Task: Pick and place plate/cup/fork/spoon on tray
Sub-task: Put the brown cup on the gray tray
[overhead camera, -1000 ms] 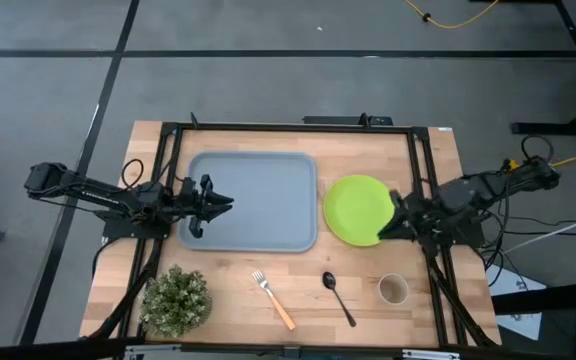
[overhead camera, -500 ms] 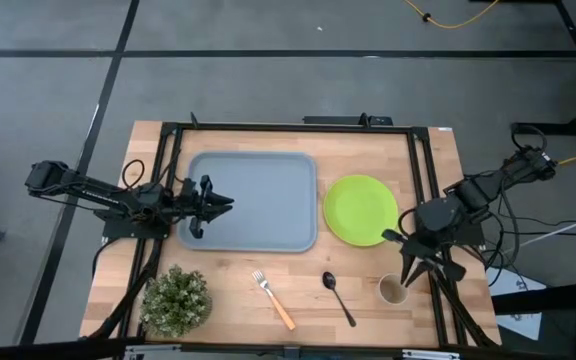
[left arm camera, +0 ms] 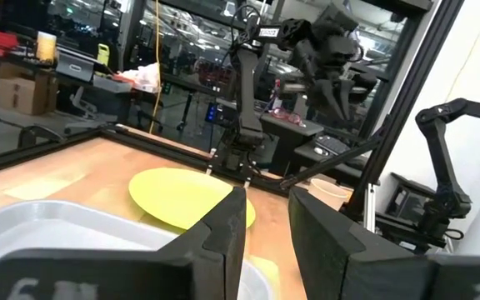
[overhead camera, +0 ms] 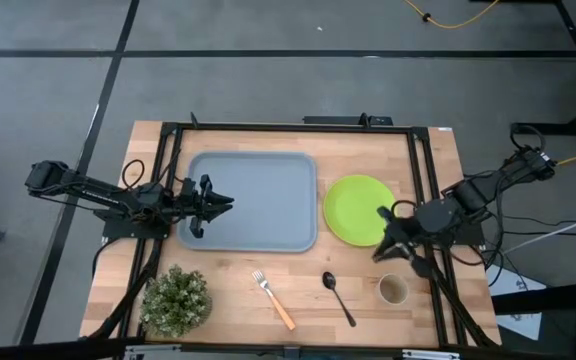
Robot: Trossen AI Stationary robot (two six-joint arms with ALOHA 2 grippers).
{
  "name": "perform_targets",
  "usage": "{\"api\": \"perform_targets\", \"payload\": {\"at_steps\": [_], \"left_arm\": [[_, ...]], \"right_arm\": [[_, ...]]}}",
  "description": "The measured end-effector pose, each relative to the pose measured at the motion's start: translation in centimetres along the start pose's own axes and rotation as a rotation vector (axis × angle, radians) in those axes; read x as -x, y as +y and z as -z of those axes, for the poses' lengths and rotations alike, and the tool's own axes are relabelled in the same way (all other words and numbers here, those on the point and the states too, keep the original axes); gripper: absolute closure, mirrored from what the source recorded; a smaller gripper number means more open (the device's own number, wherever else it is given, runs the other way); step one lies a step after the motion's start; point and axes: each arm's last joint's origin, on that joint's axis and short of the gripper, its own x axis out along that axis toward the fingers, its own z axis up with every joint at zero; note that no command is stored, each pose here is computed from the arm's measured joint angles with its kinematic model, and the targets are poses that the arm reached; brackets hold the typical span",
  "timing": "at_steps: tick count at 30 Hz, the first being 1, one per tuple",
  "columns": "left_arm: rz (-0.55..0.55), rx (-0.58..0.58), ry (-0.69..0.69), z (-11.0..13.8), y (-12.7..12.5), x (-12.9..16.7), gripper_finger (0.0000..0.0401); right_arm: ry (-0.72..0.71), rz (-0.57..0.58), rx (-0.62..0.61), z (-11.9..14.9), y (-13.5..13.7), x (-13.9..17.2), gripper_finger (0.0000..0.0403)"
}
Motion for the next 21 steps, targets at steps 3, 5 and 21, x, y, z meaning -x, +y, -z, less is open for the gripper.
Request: {"api": "perform_targets", "payload": {"at_steps": [3, 5, 21], "left_arm": [[0.0, 0.0, 0.0, 0.0, 0.0, 0.0, 0.0315], [0.0, -0.002, 0.0, 0.0, 0.0, 0.0, 0.0315], [-0.007, -0.057, 0.029, 0.3, 0.1, 0.0, 0.0315]], "right_arm": [[-0.053, 0.135, 0.007, -0.2, -0.4, 0.0, 0.0356], [-0.07, 0.179, 0.022, -0.2, -0.5, 0.1, 0.0347], [0.105, -0.356, -0.02, -0.4, 1.6, 0.6, 0.0226]]}}
